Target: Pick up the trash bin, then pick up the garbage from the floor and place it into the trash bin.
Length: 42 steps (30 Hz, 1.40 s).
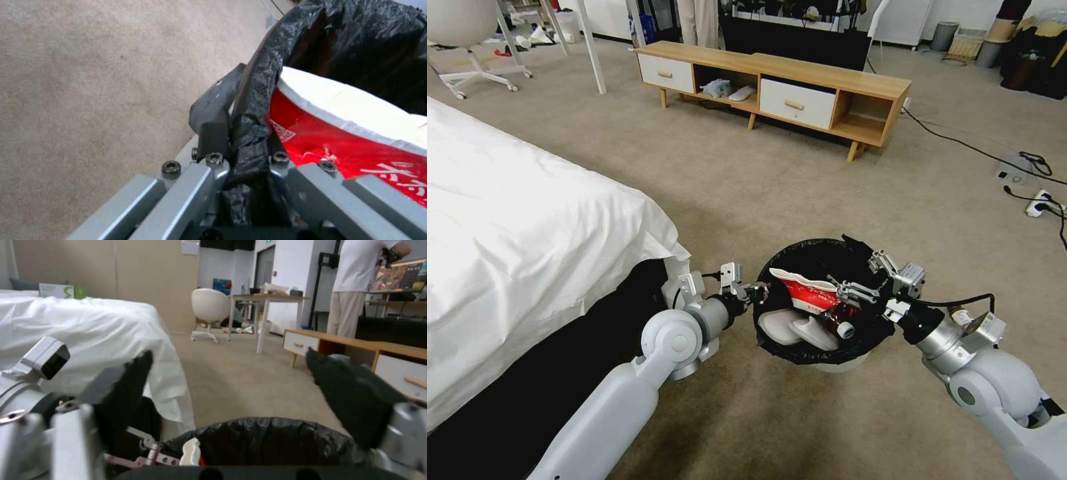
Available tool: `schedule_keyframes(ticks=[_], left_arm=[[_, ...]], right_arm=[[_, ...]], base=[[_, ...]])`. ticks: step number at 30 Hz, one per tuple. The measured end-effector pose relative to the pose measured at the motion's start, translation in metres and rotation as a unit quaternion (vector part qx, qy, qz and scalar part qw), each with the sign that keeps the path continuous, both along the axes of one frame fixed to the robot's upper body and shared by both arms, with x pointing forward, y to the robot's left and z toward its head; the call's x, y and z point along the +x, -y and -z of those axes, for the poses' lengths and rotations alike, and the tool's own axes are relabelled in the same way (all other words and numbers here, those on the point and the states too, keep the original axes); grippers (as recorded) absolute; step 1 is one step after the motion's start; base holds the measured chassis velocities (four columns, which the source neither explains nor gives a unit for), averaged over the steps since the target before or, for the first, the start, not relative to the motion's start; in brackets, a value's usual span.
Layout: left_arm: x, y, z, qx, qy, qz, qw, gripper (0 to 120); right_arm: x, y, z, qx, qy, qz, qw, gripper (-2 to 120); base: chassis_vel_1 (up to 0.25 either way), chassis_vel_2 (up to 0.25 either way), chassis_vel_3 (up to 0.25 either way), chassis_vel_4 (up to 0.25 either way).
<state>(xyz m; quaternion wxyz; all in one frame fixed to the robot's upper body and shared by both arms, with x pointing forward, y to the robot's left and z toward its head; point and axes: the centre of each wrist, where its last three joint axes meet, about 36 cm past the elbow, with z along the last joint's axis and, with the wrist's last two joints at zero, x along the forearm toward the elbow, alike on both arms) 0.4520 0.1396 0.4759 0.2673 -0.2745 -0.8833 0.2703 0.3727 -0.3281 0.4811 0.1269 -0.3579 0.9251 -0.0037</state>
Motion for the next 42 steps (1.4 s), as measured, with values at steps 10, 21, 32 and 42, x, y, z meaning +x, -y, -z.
schedule_keyframes(ticks=[10, 21, 32, 42], left_arm=[[-0.004, -0.005, -0.002, 0.008, -0.014, -0.021, 0.9996, 3], [-0.014, -0.027, -0.013, 0.021, -0.028, -0.056, 0.9978, 3], [-0.022, -0.044, -0.028, 0.024, -0.007, -0.075, 0.9969, 3], [-0.027, -0.054, -0.038, 0.03, 0.02, -0.087, 0.9956, 3]], right_arm=[[0.002, 0.0, -0.003, 0.006, 0.005, 0.002, 1.0, 100], [0.005, 0.006, -0.037, 0.039, 0.05, 0.028, 0.998, 100], [0.011, 0.02, -0.045, 0.066, 0.061, 0.101, 0.991, 100], [0.017, 0.035, -0.024, 0.055, 0.034, 0.173, 0.983, 100]], base=[[0.0, 0.0, 0.0, 0.0], [0.0, 0.0, 0.0, 0.0], [0.0, 0.0, 0.0, 0.0], [0.0, 0.0, 0.0, 0.0]])
